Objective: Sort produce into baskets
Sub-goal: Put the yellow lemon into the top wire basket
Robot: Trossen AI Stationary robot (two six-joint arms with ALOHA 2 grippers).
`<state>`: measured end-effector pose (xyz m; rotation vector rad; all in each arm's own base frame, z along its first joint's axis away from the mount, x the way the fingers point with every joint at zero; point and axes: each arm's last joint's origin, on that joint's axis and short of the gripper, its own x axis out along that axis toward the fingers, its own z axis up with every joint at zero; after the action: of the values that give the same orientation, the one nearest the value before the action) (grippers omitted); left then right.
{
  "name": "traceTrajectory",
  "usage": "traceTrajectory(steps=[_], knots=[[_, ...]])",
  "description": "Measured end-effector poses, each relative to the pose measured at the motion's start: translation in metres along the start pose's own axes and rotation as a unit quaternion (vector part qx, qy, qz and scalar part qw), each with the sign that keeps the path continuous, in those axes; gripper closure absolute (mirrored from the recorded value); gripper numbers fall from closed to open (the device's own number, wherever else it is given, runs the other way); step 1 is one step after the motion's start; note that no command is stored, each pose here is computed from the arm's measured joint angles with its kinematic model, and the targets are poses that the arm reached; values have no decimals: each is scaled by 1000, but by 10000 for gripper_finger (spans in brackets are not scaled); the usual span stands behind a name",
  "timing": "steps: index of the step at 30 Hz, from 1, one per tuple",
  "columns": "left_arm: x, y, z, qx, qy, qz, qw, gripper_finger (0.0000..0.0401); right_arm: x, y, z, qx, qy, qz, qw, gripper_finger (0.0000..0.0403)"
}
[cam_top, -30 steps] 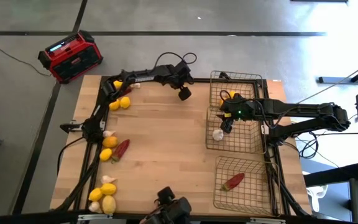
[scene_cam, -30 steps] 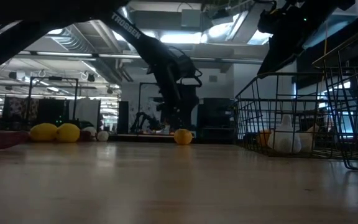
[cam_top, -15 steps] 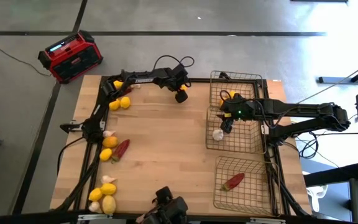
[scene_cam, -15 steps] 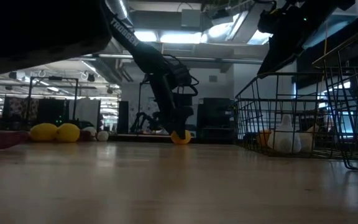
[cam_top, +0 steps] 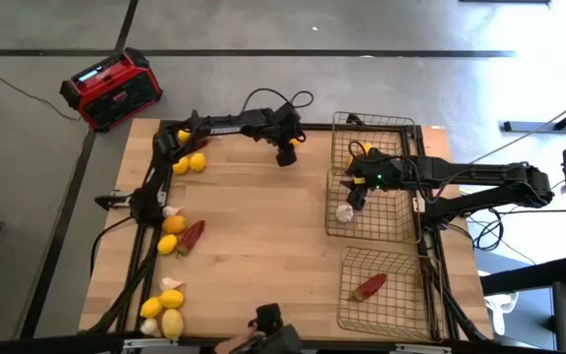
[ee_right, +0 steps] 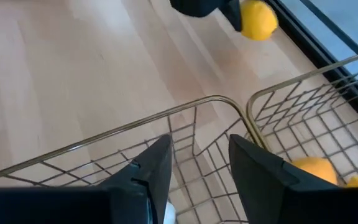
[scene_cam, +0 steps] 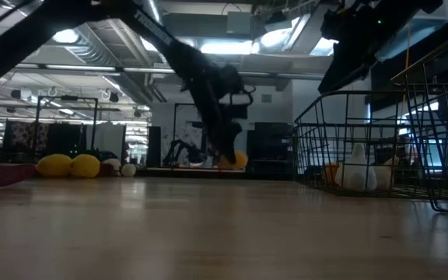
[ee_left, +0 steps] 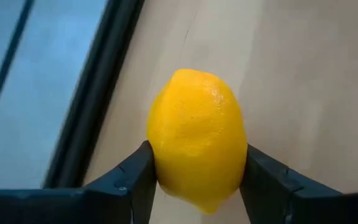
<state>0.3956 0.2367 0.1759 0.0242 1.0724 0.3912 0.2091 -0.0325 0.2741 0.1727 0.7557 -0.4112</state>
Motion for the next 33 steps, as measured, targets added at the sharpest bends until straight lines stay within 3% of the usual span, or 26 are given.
traceTrajectory(steps=[8,16,20,26,33], knots=[[-56,-15,23,30,-68,2,997,220,-1,2,11,12,-54,11,998,223],[-95,-39,33,46,-108,-55,992,220,-2,3,19,0,-97,11,995,111],[-100,-55,36,65,-117,-89,987,220,-1,4,22,-17,-113,7,993,77],[-96,-79,28,88,-136,-206,965,221,8,7,23,-37,-103,16,994,74],[-100,-100,17,118,-203,-232,944,221,21,15,24,-60,-92,92,990,86]])
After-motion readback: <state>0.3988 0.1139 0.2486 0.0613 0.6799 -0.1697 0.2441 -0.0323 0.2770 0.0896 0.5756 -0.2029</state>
